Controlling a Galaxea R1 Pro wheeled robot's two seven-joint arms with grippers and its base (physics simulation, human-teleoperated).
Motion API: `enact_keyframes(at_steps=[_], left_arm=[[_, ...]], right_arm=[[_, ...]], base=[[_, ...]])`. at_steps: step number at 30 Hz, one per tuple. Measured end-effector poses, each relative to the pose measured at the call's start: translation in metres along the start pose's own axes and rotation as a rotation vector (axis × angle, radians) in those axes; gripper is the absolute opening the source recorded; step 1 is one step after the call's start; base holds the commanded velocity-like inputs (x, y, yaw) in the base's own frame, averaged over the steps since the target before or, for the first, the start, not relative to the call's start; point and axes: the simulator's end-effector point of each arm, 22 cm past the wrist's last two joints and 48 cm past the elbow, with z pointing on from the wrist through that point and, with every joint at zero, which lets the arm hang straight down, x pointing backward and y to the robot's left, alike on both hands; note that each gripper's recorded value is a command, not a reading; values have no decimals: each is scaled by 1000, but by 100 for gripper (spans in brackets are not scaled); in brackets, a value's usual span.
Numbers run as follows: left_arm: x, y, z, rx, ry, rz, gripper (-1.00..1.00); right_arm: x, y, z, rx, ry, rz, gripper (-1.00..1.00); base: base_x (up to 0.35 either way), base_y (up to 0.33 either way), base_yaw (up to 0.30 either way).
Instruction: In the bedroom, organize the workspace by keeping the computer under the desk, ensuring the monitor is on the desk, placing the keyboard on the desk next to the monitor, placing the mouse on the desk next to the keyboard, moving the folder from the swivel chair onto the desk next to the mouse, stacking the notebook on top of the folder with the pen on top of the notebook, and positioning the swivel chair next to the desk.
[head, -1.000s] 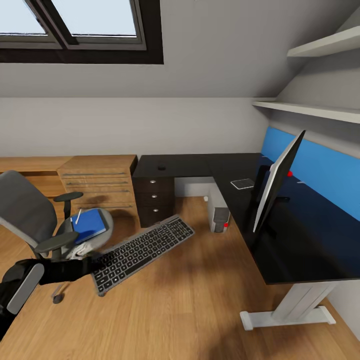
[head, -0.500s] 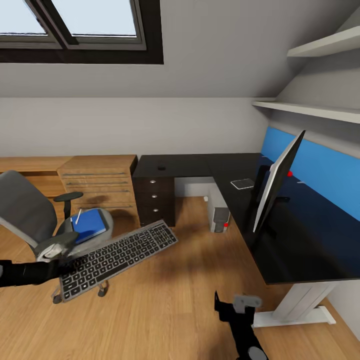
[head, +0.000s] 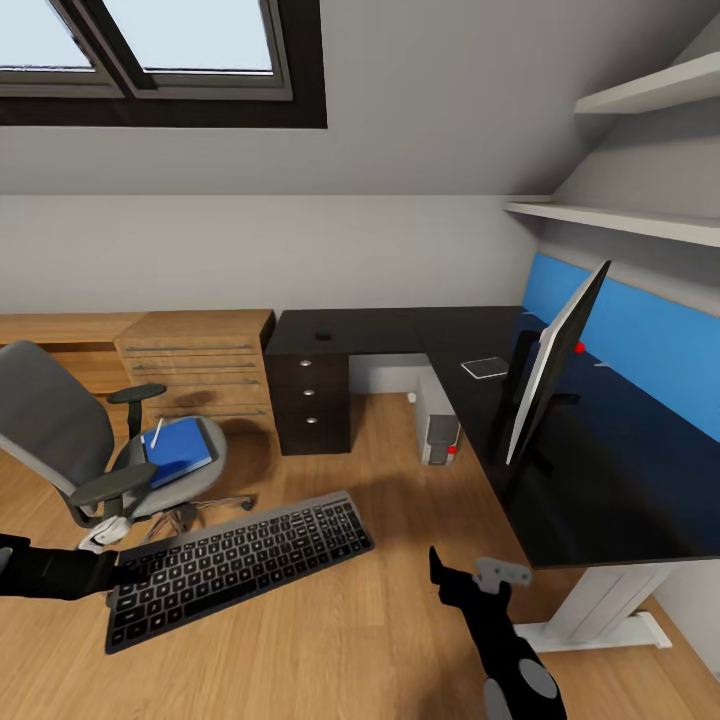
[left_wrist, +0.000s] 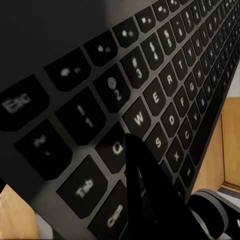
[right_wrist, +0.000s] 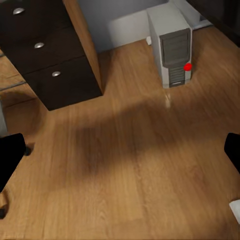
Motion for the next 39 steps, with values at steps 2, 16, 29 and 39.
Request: enact_keyframes(at_steps=[2,16,29,39], left_arm=[[0,1,0,-3,-1,6,-100],[-7,-10,2,42,-32,65,-100],[11,-28,18,113,12,149,-100],[17,-32,25,124,29,179,-100]], right_arm=[[-1,0,0,-20,-1,-3,100],[-13,-46,-2,-99,47,84,100],[-12,-40,-6,-183,74,117,100],[-18,-52,-6,-181,68,121,100]], base=[[0,0,0],[0,0,0],[0,0,0],[0,0,0]])
